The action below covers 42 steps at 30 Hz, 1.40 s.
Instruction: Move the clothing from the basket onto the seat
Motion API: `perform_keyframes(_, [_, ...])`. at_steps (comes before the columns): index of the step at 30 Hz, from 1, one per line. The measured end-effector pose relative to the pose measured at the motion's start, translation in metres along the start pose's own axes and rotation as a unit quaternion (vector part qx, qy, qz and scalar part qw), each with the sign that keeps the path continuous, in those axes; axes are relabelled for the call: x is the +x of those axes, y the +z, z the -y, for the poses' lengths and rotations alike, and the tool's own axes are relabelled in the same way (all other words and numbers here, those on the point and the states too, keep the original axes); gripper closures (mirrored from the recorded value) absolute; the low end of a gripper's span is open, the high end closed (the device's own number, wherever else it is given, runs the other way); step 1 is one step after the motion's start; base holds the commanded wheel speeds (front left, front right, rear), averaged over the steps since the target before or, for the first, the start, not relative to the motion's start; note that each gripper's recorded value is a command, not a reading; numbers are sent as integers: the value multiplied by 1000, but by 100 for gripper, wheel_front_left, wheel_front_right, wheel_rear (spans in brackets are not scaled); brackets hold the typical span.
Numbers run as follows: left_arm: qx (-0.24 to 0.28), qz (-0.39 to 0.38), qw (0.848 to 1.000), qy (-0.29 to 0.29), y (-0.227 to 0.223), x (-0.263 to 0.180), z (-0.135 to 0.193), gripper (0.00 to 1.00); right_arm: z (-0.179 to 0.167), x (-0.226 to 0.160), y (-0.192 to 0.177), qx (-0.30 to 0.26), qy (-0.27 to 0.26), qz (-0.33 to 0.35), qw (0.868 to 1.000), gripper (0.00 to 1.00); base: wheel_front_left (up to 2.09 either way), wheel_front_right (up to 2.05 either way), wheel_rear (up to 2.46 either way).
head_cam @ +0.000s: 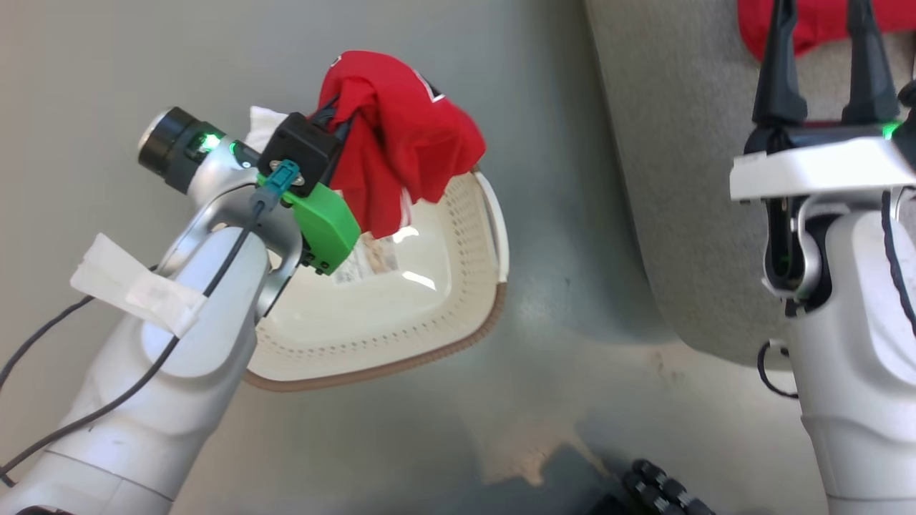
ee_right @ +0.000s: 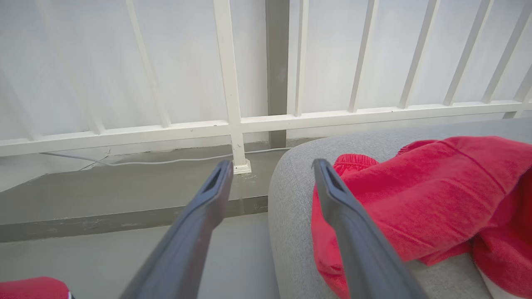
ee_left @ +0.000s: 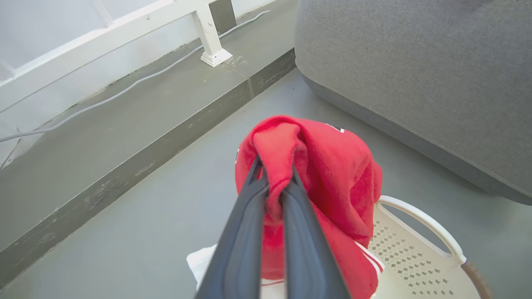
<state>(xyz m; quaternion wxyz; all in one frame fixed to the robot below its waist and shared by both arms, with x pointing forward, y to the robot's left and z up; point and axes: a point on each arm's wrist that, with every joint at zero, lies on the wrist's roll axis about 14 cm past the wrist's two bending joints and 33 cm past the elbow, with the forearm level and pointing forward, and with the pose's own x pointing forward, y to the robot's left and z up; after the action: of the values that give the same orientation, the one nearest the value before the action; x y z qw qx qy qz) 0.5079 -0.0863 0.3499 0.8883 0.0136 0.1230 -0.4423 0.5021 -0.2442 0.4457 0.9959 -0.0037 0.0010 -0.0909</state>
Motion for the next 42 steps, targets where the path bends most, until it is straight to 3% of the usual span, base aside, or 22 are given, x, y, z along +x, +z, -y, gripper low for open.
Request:
perform_keyframes(12, [25,62,997,44,79,-37,-2,100,-16,-27,14,22,29,-3,999,0,0,0,0])
perform_keyframes(42, [76,122,982,124,173,-152,40,100,-90,-116,66,50,169,29,984,0,0,0,0])
